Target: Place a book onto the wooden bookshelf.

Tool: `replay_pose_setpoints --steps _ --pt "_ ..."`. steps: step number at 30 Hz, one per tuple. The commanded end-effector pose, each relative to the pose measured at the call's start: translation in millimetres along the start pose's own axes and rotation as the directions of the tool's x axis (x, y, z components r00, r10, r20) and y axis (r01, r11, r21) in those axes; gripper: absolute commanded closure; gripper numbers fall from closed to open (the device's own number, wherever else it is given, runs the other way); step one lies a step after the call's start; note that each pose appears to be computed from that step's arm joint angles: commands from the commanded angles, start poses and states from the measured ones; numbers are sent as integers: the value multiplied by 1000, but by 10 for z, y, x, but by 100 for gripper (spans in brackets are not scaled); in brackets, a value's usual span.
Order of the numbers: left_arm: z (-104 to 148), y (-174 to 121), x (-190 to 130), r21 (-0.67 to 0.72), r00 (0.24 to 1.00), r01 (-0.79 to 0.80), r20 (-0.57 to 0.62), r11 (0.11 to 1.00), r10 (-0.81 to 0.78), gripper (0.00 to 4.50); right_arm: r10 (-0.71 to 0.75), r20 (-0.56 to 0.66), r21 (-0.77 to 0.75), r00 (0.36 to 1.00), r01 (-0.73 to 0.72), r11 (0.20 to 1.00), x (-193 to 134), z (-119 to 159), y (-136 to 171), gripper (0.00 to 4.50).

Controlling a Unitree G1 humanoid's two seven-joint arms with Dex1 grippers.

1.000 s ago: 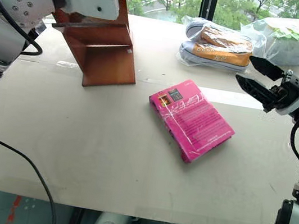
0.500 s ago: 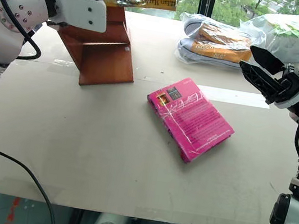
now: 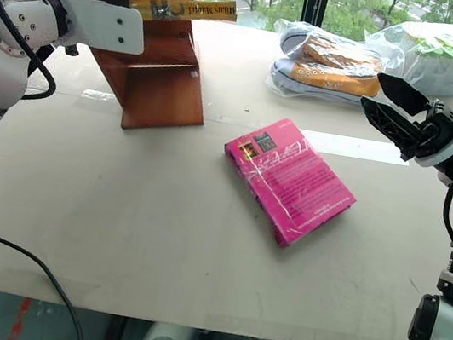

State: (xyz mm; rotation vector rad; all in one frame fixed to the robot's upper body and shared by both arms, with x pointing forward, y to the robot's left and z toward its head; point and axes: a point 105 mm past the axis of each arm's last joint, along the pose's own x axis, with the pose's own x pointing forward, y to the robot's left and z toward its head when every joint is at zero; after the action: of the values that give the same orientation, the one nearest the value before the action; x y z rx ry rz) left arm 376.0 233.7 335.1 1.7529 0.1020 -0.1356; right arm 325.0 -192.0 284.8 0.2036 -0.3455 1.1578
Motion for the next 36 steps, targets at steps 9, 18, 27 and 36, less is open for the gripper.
replay_pose_setpoints --steps 9,18,27,36 --pt "-98 76 -215 -85 997 -50 -64 995 45 4 8 14 -29 1000 -7 1000 -10 51 22 0" --pt "285 -81 -489 -246 966 -232 53 941 252 4 -82 -132 -84 988 71 994 -444 -185 15 0" --pt "868 -1862 -674 -904 943 308 331 297 28 4 -241 -351 -155 905 198 968 -1114 -859 -26 0" --pt "952 -2506 -854 -890 897 442 442 112 -29 4 -446 -395 -230 803 383 894 -1591 -1353 -38 0"
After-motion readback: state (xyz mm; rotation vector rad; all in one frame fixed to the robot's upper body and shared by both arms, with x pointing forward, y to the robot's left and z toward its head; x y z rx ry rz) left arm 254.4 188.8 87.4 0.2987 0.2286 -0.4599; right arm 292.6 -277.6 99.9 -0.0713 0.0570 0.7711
